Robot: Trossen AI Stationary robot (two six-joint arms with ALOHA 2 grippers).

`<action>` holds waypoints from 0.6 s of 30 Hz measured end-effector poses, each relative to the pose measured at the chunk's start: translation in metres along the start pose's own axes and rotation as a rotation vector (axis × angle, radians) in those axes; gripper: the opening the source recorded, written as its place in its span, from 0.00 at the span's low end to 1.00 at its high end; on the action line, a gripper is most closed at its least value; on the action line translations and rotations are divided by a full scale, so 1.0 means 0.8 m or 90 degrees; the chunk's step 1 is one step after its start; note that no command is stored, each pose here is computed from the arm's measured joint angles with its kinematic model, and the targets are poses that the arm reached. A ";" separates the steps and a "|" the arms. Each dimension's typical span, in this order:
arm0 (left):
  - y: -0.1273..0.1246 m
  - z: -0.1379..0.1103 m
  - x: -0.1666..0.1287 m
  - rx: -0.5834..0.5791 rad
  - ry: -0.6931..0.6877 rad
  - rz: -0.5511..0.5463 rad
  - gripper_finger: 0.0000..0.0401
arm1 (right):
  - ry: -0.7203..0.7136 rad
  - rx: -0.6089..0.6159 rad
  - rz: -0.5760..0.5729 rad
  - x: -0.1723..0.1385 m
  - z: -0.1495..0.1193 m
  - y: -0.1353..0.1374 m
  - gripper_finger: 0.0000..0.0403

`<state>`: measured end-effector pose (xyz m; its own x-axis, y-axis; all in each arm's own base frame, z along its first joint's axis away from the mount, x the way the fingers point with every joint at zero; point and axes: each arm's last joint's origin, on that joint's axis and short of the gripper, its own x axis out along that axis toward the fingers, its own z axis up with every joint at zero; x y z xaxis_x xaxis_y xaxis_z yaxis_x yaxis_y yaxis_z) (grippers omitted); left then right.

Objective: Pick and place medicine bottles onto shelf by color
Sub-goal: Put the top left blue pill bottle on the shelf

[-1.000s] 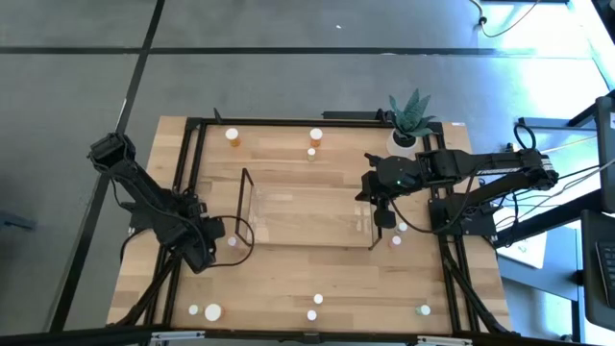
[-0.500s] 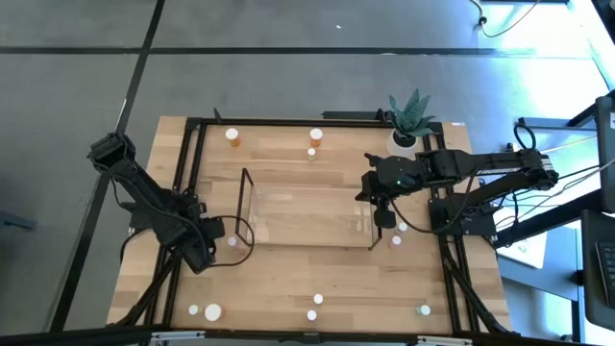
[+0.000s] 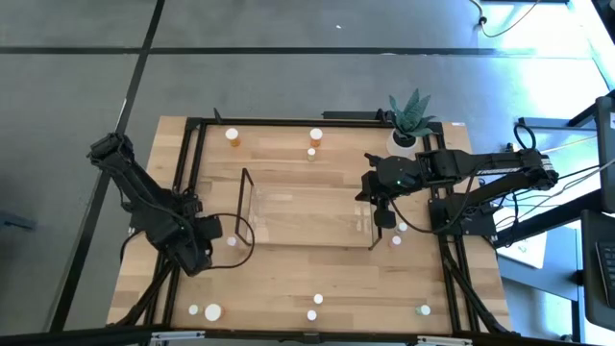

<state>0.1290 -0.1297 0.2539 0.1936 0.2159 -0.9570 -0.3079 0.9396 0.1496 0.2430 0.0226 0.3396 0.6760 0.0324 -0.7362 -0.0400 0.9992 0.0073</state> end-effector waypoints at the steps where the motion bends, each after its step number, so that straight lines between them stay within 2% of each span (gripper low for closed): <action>1: 0.001 0.002 -0.008 -0.005 0.001 0.000 0.23 | 0.000 0.000 0.000 0.000 0.000 0.000 0.02; 9: 0.017 0.015 -0.073 -0.006 0.010 -0.013 0.23 | 0.000 0.000 0.000 0.000 0.000 0.000 0.02; 13: 0.022 0.027 -0.103 0.010 -0.035 -0.068 0.23 | 0.000 0.000 0.000 0.000 0.000 0.000 0.02; 18: 0.035 0.048 -0.136 0.011 -0.114 -0.094 0.23 | 0.000 0.000 0.000 0.000 0.000 0.000 0.02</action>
<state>0.1354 -0.1166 0.3717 0.3972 0.1186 -0.9100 -0.2491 0.9683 0.0175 0.2430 0.0226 0.3397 0.6762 0.0324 -0.7360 -0.0399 0.9992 0.0073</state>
